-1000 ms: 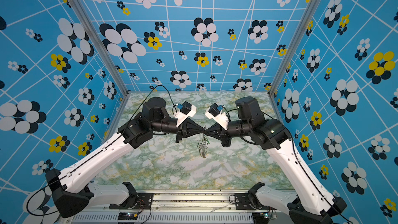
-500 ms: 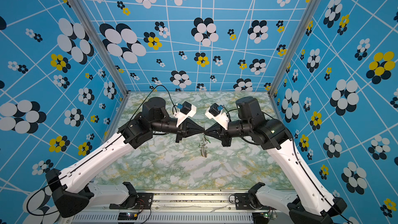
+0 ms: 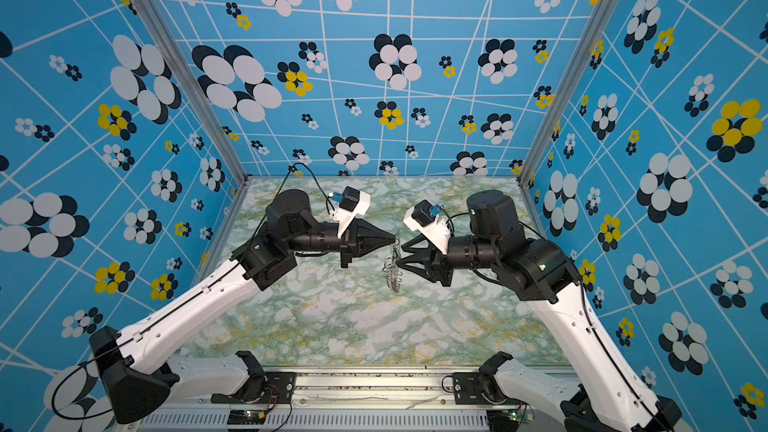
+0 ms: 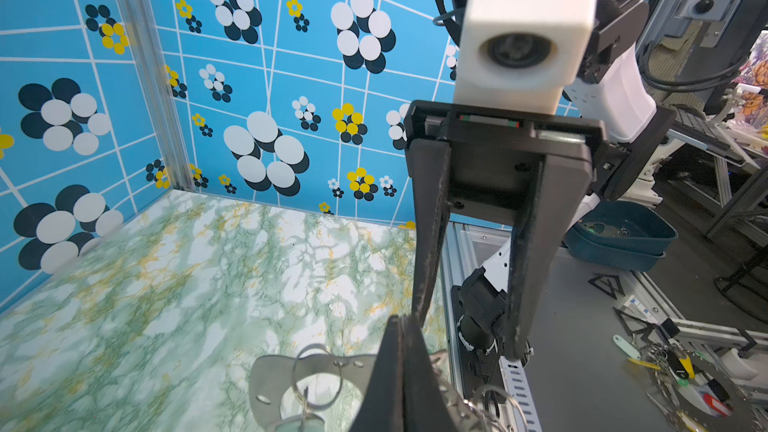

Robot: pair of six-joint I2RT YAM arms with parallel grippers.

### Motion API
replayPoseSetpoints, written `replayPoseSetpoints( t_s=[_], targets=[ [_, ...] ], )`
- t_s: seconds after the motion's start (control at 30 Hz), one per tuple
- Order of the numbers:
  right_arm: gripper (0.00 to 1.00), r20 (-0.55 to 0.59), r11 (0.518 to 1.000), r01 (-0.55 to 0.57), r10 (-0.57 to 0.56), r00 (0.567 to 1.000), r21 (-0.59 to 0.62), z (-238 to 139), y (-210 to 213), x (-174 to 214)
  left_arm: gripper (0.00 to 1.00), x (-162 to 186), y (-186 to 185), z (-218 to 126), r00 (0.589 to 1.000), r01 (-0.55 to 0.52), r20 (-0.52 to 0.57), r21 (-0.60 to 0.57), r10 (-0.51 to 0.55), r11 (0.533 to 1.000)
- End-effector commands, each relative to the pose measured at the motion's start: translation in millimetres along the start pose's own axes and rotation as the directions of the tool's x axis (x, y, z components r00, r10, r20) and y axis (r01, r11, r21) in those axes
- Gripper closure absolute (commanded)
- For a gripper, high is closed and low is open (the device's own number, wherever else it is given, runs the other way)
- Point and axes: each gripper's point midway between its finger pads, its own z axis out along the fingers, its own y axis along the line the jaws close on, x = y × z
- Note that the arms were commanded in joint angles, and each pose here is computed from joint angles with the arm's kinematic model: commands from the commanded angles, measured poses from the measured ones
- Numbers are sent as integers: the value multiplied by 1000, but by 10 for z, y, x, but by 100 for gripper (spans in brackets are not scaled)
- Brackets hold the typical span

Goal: Put the keys on the keyring

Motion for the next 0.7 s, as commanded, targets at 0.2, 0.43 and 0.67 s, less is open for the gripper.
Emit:
replayPoseSetpoints(
  t_s=[0.2, 0.43, 0.67],
  targets=[
    [62, 51, 1000, 7, -8, 999, 20, 33, -62, -73, 100, -381, -120, -74, 988, -53, 144, 36, 48, 998],
    [78, 95, 999, 23, -27, 995, 45, 3, -89, -166, 100, -420, -126, -59, 985, -54, 169, 43, 46, 998],
    [100, 113, 999, 25, -28, 993, 27, 12, -63, -194, 100, -447, -102, -31, 978, -41, 208, 50, 30, 998]
  ],
)
